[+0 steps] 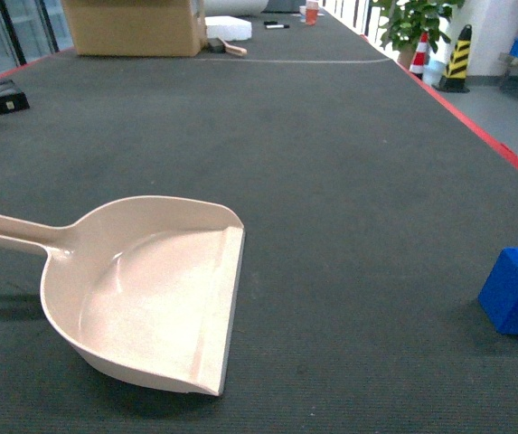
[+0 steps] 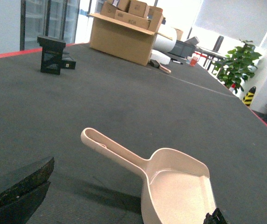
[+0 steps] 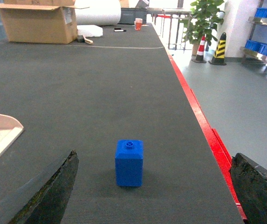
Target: Place part in tray to right shelf
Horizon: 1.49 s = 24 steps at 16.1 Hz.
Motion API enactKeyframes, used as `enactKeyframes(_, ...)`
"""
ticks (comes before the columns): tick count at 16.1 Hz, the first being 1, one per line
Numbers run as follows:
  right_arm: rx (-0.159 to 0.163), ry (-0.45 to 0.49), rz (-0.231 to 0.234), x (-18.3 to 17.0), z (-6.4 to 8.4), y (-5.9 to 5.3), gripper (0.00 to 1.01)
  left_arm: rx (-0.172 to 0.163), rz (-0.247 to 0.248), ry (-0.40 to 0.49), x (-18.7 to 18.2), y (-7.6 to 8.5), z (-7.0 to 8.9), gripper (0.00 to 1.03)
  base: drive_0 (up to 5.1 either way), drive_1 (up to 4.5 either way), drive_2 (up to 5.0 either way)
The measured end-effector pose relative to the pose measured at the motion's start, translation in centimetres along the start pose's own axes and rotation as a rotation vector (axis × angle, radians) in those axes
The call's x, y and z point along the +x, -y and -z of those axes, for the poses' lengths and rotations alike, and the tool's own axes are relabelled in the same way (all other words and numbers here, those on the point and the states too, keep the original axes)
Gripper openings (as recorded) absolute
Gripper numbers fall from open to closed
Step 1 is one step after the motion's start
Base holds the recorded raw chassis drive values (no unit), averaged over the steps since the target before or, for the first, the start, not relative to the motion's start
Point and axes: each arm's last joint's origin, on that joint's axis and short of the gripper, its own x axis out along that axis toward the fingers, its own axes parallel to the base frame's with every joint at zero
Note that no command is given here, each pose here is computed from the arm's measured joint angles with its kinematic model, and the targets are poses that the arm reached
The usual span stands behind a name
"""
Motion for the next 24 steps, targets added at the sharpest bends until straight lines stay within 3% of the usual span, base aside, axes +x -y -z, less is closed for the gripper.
enactKeyframes(24,0.000,0.000,0.000,0.00,0.00,0.00,0.98,0.000,0.000,0.000,0.00,0.00,0.00,0.98,0.0,0.00,0.0)
